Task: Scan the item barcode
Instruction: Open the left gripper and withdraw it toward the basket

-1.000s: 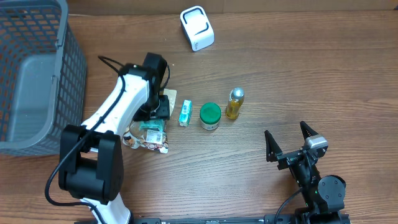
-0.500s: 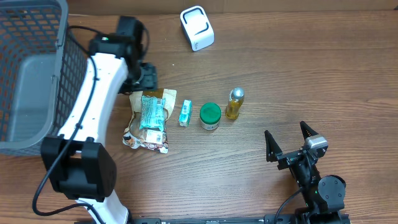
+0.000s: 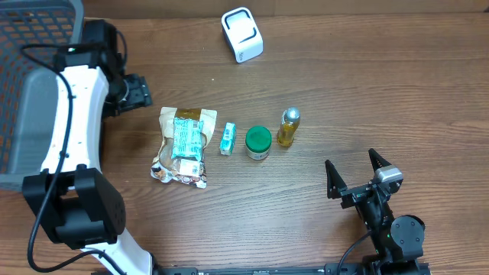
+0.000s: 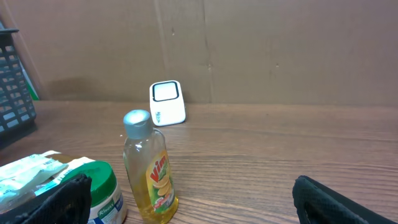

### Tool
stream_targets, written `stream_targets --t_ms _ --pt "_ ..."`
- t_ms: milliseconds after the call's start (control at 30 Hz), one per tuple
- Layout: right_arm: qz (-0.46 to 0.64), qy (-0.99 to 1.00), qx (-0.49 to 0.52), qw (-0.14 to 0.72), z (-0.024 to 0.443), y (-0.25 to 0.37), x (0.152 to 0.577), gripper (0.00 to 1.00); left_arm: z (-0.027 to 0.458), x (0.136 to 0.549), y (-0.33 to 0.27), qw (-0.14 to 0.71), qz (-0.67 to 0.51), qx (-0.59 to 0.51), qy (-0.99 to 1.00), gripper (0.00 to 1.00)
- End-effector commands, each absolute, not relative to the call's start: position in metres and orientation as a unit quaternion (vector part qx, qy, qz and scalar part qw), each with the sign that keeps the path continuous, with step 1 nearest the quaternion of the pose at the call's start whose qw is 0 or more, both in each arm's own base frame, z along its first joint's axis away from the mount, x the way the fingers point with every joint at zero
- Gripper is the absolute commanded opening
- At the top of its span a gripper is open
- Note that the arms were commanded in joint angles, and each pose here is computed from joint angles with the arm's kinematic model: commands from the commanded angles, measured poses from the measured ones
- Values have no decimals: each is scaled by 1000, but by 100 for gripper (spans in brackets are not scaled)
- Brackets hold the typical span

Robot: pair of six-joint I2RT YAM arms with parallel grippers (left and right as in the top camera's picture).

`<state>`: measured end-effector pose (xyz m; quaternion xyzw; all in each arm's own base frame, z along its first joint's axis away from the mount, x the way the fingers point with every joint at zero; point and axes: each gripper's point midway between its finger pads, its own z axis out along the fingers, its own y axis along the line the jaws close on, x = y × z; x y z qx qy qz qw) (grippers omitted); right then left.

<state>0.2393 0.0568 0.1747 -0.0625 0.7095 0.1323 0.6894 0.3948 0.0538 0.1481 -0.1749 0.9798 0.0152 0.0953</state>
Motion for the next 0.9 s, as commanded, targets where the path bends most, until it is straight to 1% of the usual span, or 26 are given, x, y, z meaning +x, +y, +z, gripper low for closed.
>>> stream_targets --t_ms 0,33,67,200,400,867 --pt "133 708 -64 691 173 57 239 100 148 393 64 98 22 -179 979 86" --pt "133 708 -64 691 173 57 239 100 147 393 64 97 22 -179 979 90" --pt "133 708 -64 691 173 57 239 100 147 392 64 96 22 -179 979 92" --pt "133 708 -64 691 173 57 239 100 145 393 62 97 21 -177 979 96" --pt "133 708 -64 691 173 57 239 100 145 393 62 97 21 -177 979 100" --pt "133 708 -64 691 173 57 239 100 145 395 53 97 -5 -173 980 99"
